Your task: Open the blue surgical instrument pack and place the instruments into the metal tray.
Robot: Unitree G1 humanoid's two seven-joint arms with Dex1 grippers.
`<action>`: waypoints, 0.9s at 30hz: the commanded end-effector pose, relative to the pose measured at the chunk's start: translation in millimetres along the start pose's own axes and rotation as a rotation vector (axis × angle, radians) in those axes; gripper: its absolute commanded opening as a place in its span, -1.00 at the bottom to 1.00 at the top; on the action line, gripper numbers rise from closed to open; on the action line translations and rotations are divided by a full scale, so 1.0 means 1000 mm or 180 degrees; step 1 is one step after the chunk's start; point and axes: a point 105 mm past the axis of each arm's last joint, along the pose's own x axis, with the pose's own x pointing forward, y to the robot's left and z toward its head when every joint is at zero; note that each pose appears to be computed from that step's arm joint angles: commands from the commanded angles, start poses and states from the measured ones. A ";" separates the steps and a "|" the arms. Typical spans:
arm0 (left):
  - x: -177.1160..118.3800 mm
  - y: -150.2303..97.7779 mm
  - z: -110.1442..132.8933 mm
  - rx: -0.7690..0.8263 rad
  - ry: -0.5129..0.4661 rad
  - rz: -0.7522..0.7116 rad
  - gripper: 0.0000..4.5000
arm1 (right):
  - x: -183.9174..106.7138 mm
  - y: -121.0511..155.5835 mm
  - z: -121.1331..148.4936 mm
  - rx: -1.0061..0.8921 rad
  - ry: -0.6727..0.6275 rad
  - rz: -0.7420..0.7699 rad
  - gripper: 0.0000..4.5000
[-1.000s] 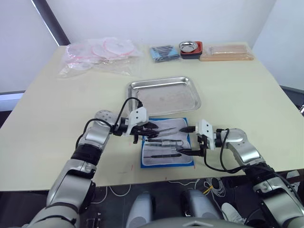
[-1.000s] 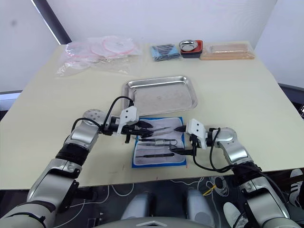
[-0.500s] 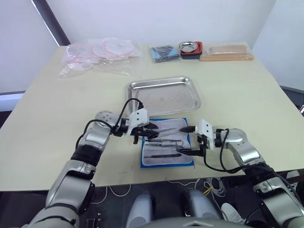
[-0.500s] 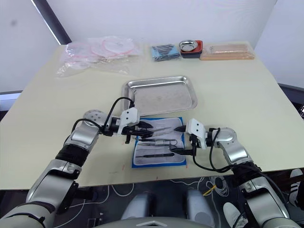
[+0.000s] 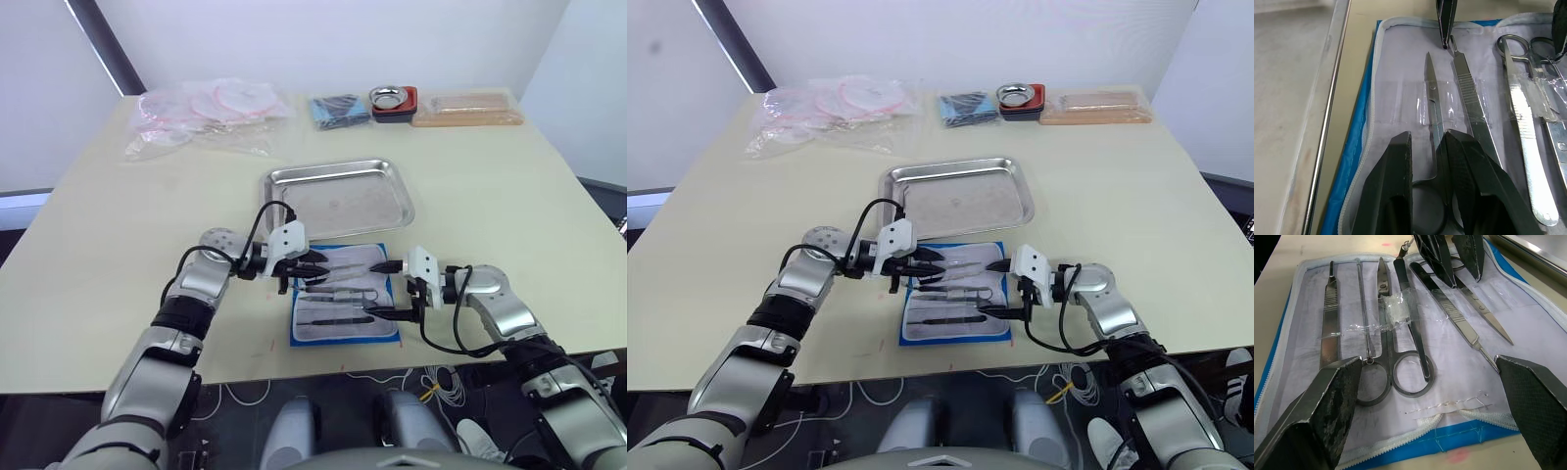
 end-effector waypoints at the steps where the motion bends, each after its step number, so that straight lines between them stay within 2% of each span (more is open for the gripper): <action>1: 0.002 -0.012 -0.012 -0.0215 0.0072 -0.0129 -0.49 | -0.003 0.019 -0.063 0.0497 0.0664 0.0010 1.00; 13: 0.001 -0.010 -0.021 -0.0241 0.0181 -0.0019 -0.49 | -0.002 0.020 -0.062 0.0493 0.0663 0.0011 1.00; 17: 0.000 -0.010 -0.023 -0.0220 0.0208 -0.0032 -0.97 | -0.002 0.020 -0.062 0.0496 0.0659 0.0011 1.00; 27: -0.006 -0.005 -0.008 -0.0055 0.0208 -0.0093 -0.97 | -0.001 0.021 -0.062 0.0502 0.0656 0.0033 1.00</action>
